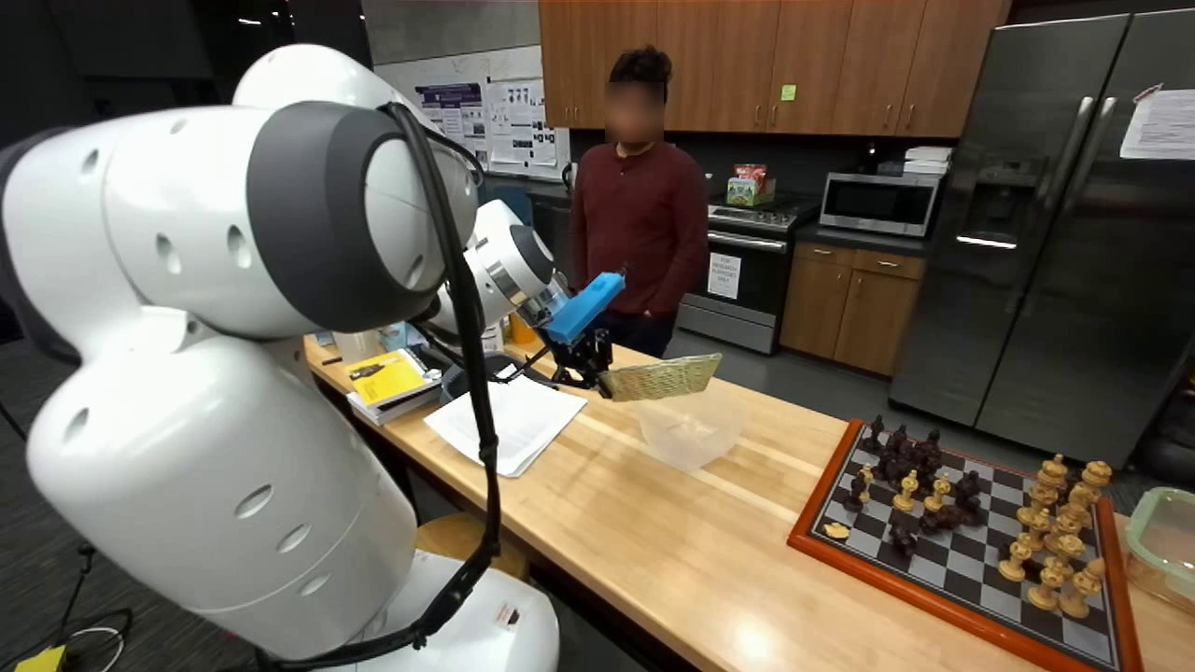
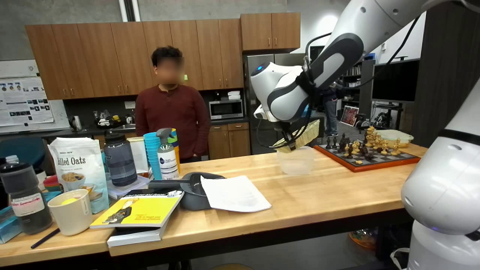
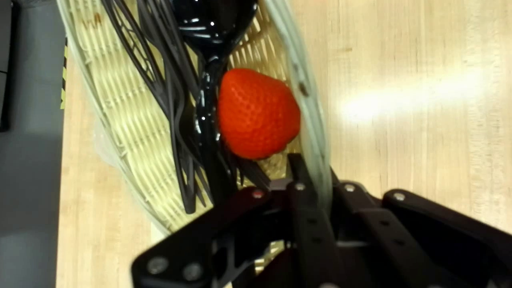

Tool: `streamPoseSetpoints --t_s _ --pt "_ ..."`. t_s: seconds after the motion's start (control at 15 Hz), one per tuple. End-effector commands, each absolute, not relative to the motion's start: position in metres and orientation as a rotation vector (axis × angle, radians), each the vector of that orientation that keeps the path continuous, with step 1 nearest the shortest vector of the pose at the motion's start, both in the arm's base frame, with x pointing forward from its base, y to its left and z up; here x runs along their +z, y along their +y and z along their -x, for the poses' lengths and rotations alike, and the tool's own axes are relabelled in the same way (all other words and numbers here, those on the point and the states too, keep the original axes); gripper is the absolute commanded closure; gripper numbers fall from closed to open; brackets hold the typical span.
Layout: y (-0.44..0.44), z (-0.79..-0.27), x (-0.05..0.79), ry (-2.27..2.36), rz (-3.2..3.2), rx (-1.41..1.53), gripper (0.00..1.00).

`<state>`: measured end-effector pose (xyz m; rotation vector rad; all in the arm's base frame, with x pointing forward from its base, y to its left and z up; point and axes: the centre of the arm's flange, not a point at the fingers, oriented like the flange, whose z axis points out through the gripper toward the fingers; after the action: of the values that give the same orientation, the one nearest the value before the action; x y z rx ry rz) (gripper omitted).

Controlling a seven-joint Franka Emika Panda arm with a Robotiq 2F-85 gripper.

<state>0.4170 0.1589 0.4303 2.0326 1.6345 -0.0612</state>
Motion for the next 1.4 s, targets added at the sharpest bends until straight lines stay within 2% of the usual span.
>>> streamPoseSetpoints --t_s 0.0,0.47,1.33 --pt "0.147 -0.435 0.426 1.663 -2.072 -0.061 0.98" --pt "0.123 -0.447 0.415 1.689 -2.14 -0.067 0.98" --pt "0.13 -0.437 0.422 1.836 -2.215 -0.113 0.98"
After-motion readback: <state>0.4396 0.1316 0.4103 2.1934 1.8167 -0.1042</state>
